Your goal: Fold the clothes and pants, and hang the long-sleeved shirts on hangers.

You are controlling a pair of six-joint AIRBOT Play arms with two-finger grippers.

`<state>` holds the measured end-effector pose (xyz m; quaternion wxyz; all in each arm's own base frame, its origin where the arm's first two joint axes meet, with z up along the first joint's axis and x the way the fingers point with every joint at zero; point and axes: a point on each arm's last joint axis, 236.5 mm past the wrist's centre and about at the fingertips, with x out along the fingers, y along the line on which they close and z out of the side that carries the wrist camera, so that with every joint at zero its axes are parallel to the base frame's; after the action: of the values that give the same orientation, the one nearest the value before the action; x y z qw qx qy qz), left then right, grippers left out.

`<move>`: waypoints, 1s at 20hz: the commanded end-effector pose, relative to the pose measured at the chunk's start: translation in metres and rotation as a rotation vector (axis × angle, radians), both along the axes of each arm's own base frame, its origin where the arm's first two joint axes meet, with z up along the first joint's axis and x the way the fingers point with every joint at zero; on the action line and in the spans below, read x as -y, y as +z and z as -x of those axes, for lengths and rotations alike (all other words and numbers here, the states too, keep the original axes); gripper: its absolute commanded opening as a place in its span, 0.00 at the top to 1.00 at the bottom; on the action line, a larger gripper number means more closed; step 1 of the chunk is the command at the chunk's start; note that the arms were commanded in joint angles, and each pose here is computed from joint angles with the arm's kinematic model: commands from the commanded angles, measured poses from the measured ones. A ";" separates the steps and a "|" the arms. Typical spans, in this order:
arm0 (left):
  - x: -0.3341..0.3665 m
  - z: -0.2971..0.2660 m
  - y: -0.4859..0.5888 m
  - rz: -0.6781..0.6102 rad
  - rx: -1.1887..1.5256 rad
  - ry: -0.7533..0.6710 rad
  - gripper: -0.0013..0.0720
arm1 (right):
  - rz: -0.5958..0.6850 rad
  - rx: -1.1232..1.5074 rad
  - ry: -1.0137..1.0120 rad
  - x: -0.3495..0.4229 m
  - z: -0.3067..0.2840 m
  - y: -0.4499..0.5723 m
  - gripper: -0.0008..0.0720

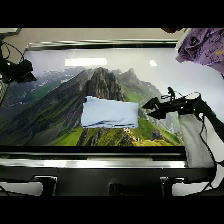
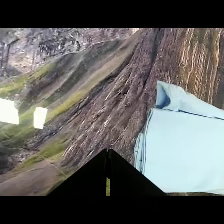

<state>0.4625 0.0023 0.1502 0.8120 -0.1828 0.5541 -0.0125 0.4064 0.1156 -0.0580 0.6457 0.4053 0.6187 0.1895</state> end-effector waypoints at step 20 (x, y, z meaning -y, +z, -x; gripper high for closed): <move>-0.001 0.000 -0.001 -0.003 -0.001 -0.001 0.95 | 0.052 0.208 -0.208 0.040 -0.115 0.102 0.94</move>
<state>0.4624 0.0027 0.1500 0.8123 -0.1810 0.5543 -0.0126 0.4893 0.1219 0.0022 0.7038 0.4057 0.5519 0.1884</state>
